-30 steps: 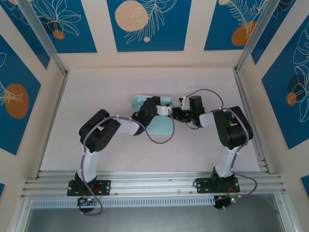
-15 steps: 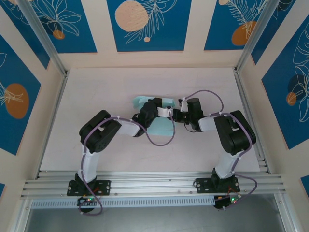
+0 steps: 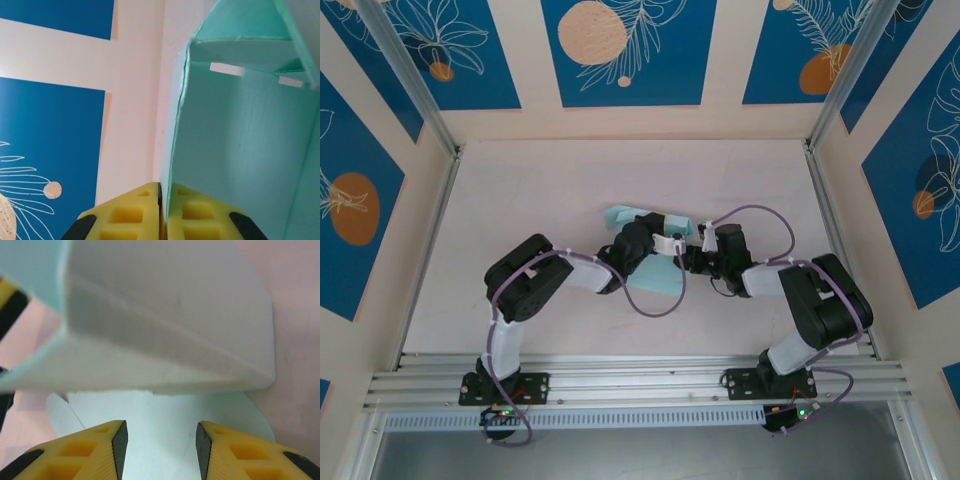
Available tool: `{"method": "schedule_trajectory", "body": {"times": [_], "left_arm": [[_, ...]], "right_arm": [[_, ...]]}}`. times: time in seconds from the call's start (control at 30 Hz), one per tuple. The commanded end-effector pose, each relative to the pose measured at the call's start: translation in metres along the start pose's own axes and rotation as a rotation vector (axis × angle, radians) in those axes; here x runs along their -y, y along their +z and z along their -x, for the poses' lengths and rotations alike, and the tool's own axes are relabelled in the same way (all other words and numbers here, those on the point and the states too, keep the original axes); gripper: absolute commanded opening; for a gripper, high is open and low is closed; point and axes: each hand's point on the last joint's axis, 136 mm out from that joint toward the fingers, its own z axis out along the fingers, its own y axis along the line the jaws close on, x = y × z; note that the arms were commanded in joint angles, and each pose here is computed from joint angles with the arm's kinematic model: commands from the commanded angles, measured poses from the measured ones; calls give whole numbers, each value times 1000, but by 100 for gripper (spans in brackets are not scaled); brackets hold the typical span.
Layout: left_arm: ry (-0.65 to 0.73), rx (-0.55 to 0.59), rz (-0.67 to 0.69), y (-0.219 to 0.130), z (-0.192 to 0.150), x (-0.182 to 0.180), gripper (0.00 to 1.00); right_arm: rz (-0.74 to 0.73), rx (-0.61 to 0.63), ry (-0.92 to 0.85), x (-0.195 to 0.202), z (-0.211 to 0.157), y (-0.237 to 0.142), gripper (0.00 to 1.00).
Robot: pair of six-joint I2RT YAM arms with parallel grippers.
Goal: Fold the paper box
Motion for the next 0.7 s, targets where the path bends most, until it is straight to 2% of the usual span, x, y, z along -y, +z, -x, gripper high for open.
{"method": "schedule_trajectory", "body": {"times": [0.0,0.3,0.5,0.67], "left_arm": [[31,2,-172,-8,-4,55,8],[51,-3,-173,-4,-5,57,8],[75,-6,-166,-1,-5,58,8],[81,0,-161,1,-4,55,8]], "right_arm": [[71,26,-77,-26,0,-16,46],[-8,116,-125,-28,-9,-74,54],[-169,274,-26,-4,12,-120,62],[-177,253,101,24,22,-122,62]]}}
